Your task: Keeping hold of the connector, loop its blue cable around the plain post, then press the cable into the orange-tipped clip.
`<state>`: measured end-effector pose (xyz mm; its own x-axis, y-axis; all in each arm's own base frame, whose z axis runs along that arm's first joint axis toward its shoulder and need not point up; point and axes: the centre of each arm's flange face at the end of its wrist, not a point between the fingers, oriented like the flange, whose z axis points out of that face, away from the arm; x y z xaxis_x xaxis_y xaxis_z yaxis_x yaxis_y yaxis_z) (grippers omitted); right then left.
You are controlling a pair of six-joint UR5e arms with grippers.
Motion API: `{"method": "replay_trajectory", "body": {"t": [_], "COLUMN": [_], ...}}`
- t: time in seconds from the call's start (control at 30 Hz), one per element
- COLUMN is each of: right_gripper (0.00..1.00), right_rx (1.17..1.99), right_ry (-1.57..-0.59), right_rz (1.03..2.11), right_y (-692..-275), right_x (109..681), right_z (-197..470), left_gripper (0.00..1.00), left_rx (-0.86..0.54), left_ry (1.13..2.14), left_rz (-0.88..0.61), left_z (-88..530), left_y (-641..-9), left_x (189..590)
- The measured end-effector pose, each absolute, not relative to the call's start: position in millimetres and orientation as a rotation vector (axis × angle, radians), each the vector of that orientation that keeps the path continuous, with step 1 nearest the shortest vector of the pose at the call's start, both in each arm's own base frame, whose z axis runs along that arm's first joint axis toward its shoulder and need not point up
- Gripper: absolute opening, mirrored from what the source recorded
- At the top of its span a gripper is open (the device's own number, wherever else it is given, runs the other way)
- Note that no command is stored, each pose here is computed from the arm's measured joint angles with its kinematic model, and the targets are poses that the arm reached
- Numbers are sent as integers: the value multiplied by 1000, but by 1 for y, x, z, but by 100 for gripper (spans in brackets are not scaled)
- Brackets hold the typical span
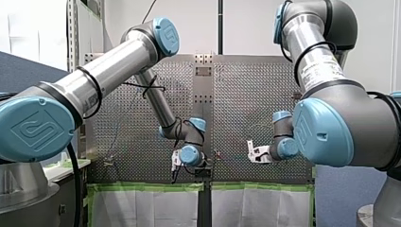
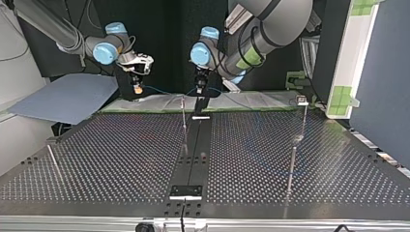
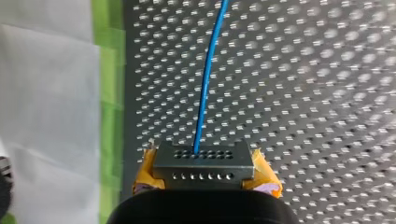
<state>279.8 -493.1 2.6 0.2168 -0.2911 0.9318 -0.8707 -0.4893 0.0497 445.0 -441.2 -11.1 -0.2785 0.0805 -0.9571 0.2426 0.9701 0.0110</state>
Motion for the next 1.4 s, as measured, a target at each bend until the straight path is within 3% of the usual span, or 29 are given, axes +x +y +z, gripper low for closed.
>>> {"method": "replay_trajectory", "body": {"t": [0.43,0.77,1.4], "right_gripper": [0,0,0], "right_rx": [1933,1899,1865], "right_ry": [-1080,-1025,-1012], "right_rz": [1234,1262,1336], "right_y": [-487,-498,-502], "right_x": [279,277,280], "right_z": [-16,18,37], "left_gripper": [0,0,0], "left_rx": [273,299,233], "left_ry": [1883,1917,1846], "left_rz": [-129,-113,-192], "left_z": [-13,-14,15], "left_y": [-440,-438,-446], "left_x": [439,435,463]}}
